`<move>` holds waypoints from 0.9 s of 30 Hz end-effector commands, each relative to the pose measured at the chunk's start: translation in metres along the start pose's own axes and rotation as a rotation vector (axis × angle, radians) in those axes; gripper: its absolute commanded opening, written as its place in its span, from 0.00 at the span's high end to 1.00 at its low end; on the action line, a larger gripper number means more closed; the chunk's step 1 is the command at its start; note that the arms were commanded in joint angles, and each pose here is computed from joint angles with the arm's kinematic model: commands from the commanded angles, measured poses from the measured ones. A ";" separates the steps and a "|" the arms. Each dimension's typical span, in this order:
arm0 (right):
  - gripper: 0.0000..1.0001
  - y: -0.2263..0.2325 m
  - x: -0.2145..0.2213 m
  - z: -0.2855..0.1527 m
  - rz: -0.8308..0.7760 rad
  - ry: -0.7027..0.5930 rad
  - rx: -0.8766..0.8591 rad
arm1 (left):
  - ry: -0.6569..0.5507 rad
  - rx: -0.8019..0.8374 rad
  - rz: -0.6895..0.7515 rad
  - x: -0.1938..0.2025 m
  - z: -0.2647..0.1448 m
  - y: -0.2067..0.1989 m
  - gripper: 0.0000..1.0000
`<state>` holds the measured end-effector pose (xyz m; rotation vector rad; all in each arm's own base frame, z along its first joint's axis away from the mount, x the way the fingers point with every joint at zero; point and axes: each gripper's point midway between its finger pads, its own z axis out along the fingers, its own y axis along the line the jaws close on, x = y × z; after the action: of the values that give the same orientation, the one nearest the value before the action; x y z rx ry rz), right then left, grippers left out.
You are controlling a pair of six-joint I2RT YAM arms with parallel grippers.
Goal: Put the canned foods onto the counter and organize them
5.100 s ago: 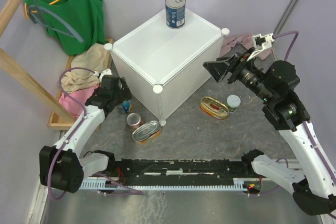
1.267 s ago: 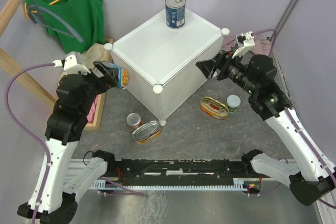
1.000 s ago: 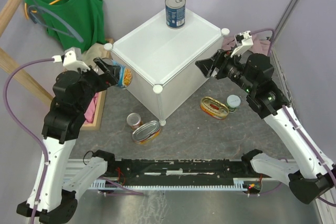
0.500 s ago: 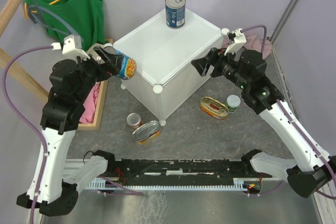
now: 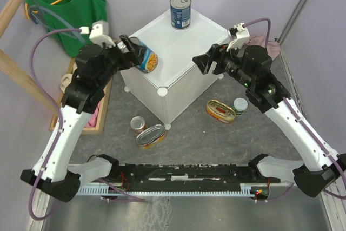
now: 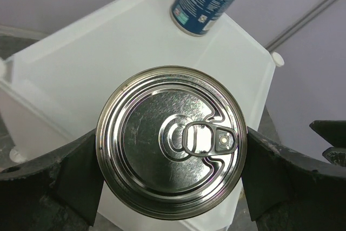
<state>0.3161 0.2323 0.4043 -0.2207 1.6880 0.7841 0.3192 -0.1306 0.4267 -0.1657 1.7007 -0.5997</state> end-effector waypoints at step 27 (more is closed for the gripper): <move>0.16 -0.005 -0.015 0.009 -0.127 -0.044 0.057 | -0.081 0.203 0.251 -0.012 0.105 -0.128 0.97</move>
<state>0.3309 0.2345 0.3933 -0.2646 1.7026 0.6721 0.3942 -0.2600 0.4115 0.1778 1.7671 -0.5104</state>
